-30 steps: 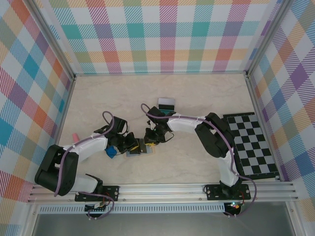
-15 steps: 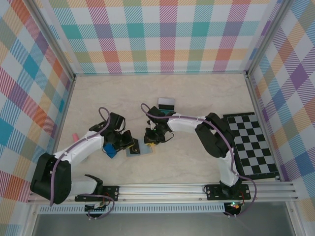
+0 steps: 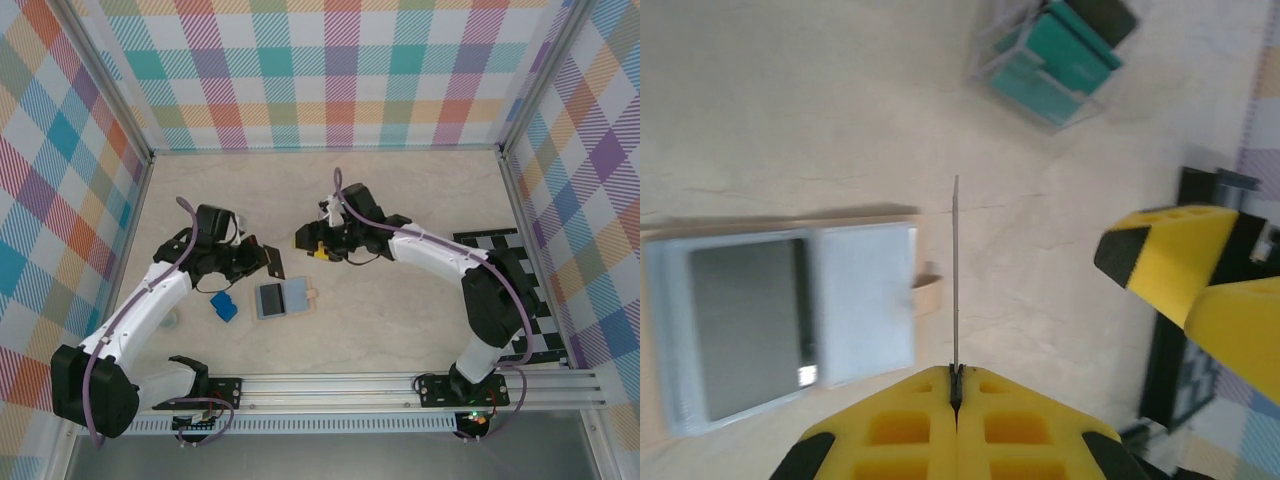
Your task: Take the credit cards out of the card holder
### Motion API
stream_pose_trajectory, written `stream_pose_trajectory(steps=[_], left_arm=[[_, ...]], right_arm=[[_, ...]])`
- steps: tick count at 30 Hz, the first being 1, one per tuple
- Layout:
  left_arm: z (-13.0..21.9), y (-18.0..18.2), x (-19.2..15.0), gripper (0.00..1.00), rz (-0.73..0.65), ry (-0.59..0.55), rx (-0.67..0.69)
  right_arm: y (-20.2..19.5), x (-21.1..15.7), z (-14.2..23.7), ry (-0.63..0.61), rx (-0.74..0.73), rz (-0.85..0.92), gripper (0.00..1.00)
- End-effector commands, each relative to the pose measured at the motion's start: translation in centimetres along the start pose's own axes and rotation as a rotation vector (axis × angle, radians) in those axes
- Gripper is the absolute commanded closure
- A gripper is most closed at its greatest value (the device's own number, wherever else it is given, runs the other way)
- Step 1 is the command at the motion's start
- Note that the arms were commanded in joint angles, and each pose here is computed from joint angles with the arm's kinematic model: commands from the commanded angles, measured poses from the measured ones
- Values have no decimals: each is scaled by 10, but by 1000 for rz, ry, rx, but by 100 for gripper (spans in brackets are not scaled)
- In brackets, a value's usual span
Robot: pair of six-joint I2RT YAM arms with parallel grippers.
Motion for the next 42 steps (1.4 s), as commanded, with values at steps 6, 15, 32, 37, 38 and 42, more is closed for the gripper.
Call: stream_pose_trajectory(steps=[6, 15, 32, 37, 38, 42], left_arm=[[14, -51, 25, 100, 7, 31, -348], [17, -57, 31, 100, -3, 11, -386], [20, -15, 18, 41, 58, -70, -126], [30, 12, 16, 15, 51, -170, 96], [31, 14, 16, 11, 43, -175, 119], [32, 22, 19, 1, 19, -199, 186]], right_arm=[[16, 19, 7, 29, 207, -43, 30], [42, 28, 18, 32, 358, -8, 50], [45, 16, 48, -72, 136, 184, 100], [30, 20, 67, -143, -145, 373, 100], [27, 22, 71, -155, -194, 414, 100], [17, 33, 85, -183, -352, 594, 100]])
Point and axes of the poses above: each hand's point on the last joint's axis, 136 mm out from that joint toward the fingers, its own z axis back along the fingers, its own y axis along the line the jaws close on, x = y × z, the point moved 7 cm from there along z, back along the fingers
